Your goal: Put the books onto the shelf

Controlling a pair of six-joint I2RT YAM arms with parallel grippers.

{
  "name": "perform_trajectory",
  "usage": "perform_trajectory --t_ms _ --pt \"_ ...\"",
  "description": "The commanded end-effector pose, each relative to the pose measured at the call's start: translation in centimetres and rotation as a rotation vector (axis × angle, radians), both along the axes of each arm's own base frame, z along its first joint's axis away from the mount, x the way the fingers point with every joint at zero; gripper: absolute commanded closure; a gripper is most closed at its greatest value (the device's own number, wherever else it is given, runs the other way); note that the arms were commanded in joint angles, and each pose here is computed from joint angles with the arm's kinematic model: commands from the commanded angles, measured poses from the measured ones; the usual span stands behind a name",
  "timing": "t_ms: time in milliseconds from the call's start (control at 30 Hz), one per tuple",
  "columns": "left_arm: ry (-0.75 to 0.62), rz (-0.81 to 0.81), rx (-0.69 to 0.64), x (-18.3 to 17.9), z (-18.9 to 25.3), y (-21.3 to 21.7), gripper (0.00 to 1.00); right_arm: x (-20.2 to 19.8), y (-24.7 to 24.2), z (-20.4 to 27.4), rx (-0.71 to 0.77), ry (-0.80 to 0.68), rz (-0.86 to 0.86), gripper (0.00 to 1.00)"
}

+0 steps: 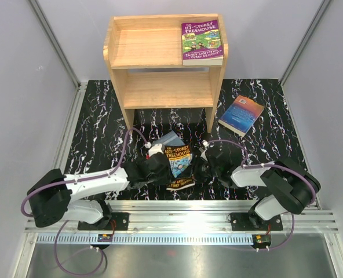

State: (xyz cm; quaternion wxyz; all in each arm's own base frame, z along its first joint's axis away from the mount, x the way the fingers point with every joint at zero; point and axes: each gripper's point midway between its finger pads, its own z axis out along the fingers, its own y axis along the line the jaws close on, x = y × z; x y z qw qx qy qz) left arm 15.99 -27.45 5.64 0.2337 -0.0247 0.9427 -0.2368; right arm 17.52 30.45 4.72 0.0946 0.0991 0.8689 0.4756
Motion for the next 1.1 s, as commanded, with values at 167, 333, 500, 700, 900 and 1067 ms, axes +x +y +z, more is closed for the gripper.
perform_trajectory --t_ms 167,333,500,700,900,1067 --pt "-0.151 0.018 -0.209 1.8 7.2 -2.7 1.00 -3.5 -1.0 2.0 -0.059 0.005 0.052 1.00" --pt "-0.204 0.013 -0.180 2.1 9.1 -2.1 1.00 -2.7 -1.9 10.5 -0.089 -0.185 0.041 1.00" --pt "-0.348 0.024 -0.179 3.2 16.5 -1.7 0.54 -1.5 -3.8 23.9 -0.079 -0.432 -0.003 1.00" --pt "-0.476 0.020 -0.196 3.4 23.6 -0.4 0.01 0.2 -3.9 38.8 -0.013 -0.714 -0.025 1.00" --pt "-0.454 0.077 -0.251 1.7 22.3 3.0 0.01 3.8 -4.0 49.9 -0.071 -0.974 -0.091 1.00" --pt "-0.429 0.108 -0.231 0.8 19.7 5.2 0.01 10.3 -3.0 51.7 0.020 -0.942 -0.114 1.00"
